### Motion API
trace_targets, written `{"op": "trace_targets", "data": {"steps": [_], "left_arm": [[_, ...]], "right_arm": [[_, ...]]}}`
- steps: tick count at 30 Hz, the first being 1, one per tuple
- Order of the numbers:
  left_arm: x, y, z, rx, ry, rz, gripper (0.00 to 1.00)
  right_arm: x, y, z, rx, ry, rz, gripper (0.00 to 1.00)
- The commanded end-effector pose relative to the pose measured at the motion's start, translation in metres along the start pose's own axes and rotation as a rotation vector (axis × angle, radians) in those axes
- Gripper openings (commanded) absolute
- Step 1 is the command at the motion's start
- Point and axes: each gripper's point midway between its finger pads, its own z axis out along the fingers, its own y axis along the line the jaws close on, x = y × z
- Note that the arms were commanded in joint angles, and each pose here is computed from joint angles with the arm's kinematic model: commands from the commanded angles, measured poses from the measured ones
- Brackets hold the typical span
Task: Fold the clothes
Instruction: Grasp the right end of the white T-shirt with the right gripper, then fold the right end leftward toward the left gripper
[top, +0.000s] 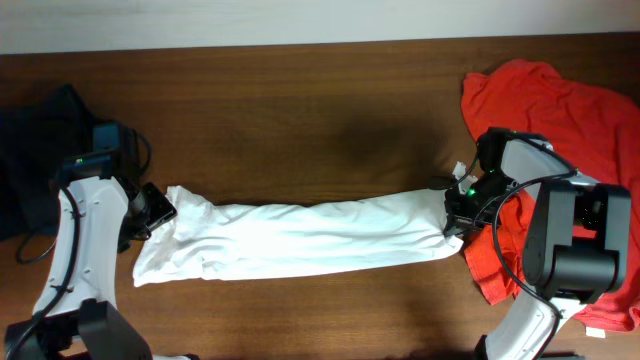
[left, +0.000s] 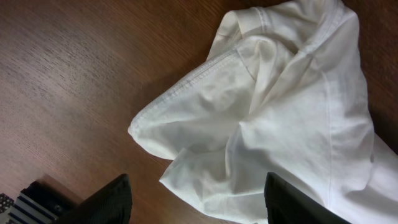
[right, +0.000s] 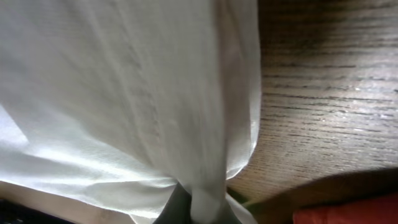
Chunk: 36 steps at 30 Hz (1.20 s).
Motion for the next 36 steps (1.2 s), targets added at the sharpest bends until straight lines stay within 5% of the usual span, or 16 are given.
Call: {"op": "trace_targets", "data": {"steps": [1,7,13,20,36], "left_arm": [[-0.002,-0.001,-0.002,0.011,-0.006,-0.002,0.68],[-0.003,-0.002,-0.002,0.014,-0.011,-0.003,0.68],[-0.004,-0.002,-0.002,0.015,-0.014,-0.004,0.68],[-0.003,-0.002,-0.002,0.013,-0.01,-0.003,0.68],[-0.003,-0.002,-0.002,0.013,-0.009,-0.003,0.68]], "right_arm": [[-0.013,-0.033,-0.031,0.15,-0.035,0.167,0.04],[-0.02,-0.006,-0.084,0.165,-0.072,0.109,0.04],[0.0,0.13,-0.041,0.247,-0.057,-0.252,0.04],[0.021,0.207,0.0,0.236,-0.085,-0.39,0.04],[0.043,0.243,0.017,0.168,-0.06,-0.459,0.04]]}}
